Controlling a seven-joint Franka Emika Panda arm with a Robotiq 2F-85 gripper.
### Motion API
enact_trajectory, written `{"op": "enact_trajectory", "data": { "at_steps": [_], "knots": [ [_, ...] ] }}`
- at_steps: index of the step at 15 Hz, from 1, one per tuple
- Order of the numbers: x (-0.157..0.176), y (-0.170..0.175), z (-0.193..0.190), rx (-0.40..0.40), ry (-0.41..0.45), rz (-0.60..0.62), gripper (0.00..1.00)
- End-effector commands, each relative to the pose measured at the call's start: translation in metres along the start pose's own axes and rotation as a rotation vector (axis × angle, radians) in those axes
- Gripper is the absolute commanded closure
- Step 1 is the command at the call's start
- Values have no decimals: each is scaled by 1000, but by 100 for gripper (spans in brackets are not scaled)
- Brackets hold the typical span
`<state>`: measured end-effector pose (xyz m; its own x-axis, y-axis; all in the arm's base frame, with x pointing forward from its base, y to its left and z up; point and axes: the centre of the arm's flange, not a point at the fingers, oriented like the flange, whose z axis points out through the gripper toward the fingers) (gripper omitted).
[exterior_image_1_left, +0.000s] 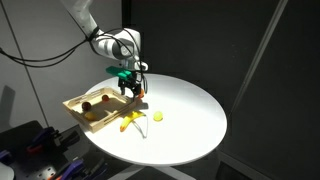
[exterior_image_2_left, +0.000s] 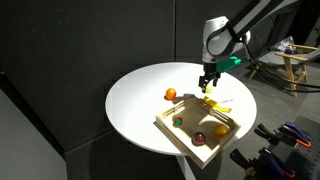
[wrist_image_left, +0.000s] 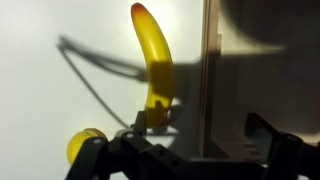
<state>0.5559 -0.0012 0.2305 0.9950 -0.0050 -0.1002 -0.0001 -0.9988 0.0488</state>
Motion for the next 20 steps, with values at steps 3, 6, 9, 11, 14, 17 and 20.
{"op": "enact_trajectory", "data": {
  "at_steps": [3,6,9,11,14,17,20],
  "knots": [
    [-37,-29,-30,-9,-25,-76,0],
    [-47,-50,-33,-15,-33,-105,0],
    [-55,-72,-31,-21,-39,-139,0],
    [-59,-86,-28,-25,-46,-158,0],
    [-67,-109,-20,-33,-58,-181,0],
    [-75,-129,-14,-44,-66,-187,0],
    [-84,-147,-8,-57,-58,-190,0]
  ]
}}
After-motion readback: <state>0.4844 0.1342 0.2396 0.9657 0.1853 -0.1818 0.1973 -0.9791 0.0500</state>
